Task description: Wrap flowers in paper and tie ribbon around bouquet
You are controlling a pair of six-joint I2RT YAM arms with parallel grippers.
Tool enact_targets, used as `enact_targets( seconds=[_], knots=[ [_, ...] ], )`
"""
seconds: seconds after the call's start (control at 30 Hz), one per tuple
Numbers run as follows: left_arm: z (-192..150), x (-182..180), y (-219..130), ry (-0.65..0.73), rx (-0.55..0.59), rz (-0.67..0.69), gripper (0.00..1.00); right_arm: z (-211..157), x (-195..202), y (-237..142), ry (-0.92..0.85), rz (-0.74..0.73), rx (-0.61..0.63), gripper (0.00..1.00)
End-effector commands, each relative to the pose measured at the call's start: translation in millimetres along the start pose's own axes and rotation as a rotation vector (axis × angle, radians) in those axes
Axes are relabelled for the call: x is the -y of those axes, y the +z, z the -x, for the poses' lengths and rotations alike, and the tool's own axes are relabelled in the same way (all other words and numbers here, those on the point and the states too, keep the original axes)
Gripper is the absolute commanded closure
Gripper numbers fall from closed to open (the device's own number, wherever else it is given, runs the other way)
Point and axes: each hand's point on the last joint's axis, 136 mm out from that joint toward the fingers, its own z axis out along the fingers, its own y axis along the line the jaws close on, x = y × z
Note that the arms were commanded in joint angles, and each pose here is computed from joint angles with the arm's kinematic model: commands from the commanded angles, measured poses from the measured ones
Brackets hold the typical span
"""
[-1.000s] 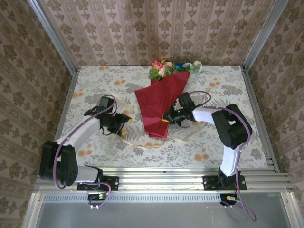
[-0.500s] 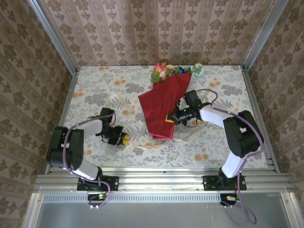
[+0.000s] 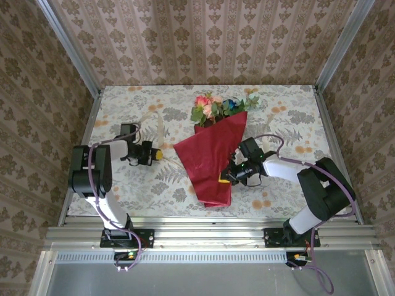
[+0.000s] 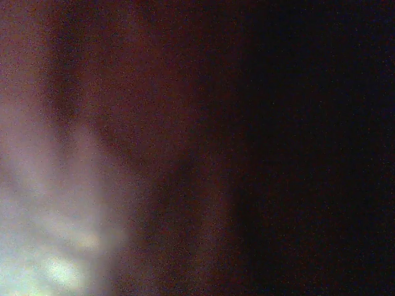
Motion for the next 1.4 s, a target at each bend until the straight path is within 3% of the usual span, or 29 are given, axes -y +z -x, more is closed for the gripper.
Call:
enact_targets(
  seconds=[0.0, 0.1, 0.2, 0.3, 0.37, 0.53, 0.7, 0.83, 0.97, 1.13, 1.37],
  knots=[
    [-6.8, 1.5, -12.4, 0.035, 0.006, -0.036, 0.66, 8.1, 15.0, 8.9, 0.026, -0.044, 0.025, 1.00],
    [-21.9, -9.6, -41.9, 0.037, 0.048, 0.027, 0.49, 10.7, 22.3, 13.1, 0.054, -0.079, 0.022, 1.00],
    [-24.5, -0.4, -83.8, 0.120, 0.171, 0.095, 0.44, 8.7, 31.5, 14.8, 0.065, -0.134, 0.007, 0.98],
    [-16.3, 35.8, -111.5, 0.277, 0.264, 0.134, 0.43, 4.7, 37.4, 13.5, 0.059, -0.189, -0.012, 0.73],
    [-7.8, 56.8, -114.2, 0.371, 0.282, 0.203, 0.46, 3.8, 39.8, 6.7, 0.050, -0.237, 0.001, 0.63],
    [21.7, 83.8, -79.6, 0.610, 0.285, 0.439, 0.43, 10.1, 30.3, -24.9, -0.014, -0.348, 0.070, 0.48],
    [42.3, 96.0, -18.2, 0.772, 0.225, 0.545, 0.37, 18.1, 21.7, -44.9, -0.040, -0.401, 0.104, 0.46],
    [62.5, 94.4, 6.7, 0.864, 0.249, 0.686, 0.37, 29.1, 19.8, -53.6, -0.022, -0.378, 0.133, 0.46],
    [71.0, 75.4, 31.6, 0.850, 0.199, 0.731, 0.50, 40.0, 14.7, -48.8, -0.016, -0.354, 0.133, 0.47],
    [67.9, 70.2, 35.2, 0.840, 0.198, 0.707, 0.99, 51.8, 7.0, -38.7, -0.014, -0.323, 0.136, 0.48],
    [37.9, 105.3, -25.4, 0.856, 0.314, 0.567, 1.00, 58.1, 3.5, -24.0, -0.027, -0.325, 0.114, 0.49]
  ],
)
